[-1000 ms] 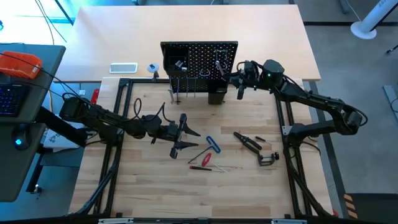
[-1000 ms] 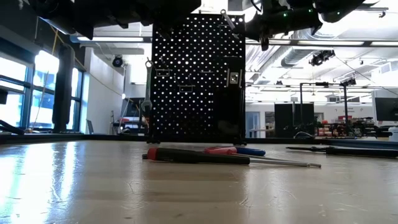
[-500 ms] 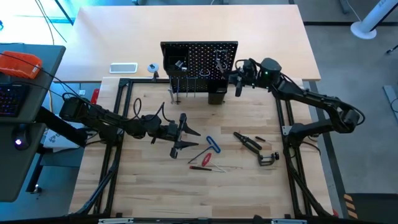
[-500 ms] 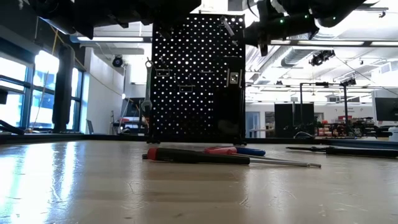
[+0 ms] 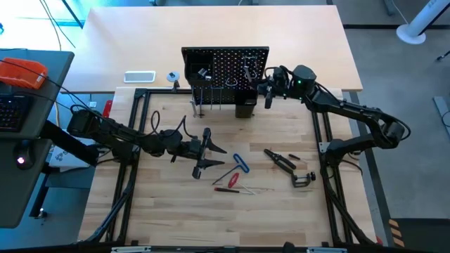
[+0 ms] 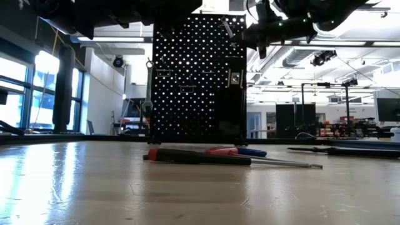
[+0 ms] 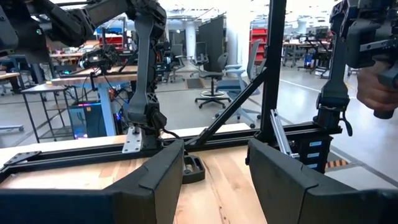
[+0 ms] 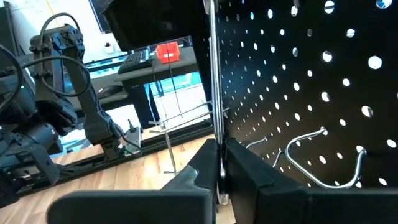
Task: Hang tools onto peg board
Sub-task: Hang the wrench on the pegboard, then put the nut driver into the bottom black bin on the pegboard
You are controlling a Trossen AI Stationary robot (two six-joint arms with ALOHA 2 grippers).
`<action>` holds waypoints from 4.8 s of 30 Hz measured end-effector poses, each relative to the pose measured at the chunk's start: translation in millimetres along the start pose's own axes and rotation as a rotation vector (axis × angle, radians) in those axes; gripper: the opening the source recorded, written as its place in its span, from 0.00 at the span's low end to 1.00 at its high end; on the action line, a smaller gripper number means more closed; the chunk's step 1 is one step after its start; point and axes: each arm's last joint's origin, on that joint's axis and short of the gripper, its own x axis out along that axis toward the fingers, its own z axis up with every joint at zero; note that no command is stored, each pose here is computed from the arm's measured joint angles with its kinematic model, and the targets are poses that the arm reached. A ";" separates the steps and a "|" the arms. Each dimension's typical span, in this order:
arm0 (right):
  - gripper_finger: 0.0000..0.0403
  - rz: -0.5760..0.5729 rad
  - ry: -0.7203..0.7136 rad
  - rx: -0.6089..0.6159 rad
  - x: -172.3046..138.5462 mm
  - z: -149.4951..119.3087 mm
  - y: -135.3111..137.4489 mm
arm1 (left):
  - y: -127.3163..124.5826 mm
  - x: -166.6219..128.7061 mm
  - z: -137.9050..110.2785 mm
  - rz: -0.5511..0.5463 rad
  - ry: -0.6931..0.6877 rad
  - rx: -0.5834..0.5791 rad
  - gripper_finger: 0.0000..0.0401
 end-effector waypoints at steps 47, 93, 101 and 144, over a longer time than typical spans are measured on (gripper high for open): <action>0.27 0.150 0.504 0.061 -86.2 -15.8 100.3 | -21.2 -6.0 -37.6 -0.085 0.396 -0.065 0.43; 0.27 0.139 0.722 -0.021 -139.9 -58.7 210.4 | -78.4 -8.4 -98.3 -0.256 0.733 -0.220 0.43; 0.27 0.134 0.721 -0.009 -140.4 -58.8 210.9 | -84.6 -10.9 -99.5 -0.264 0.760 -0.237 0.43; 0.27 0.131 0.746 -0.088 -134.8 -74.4 230.2 | -111.6 -25.3 -105.7 -0.234 0.877 -0.228 0.43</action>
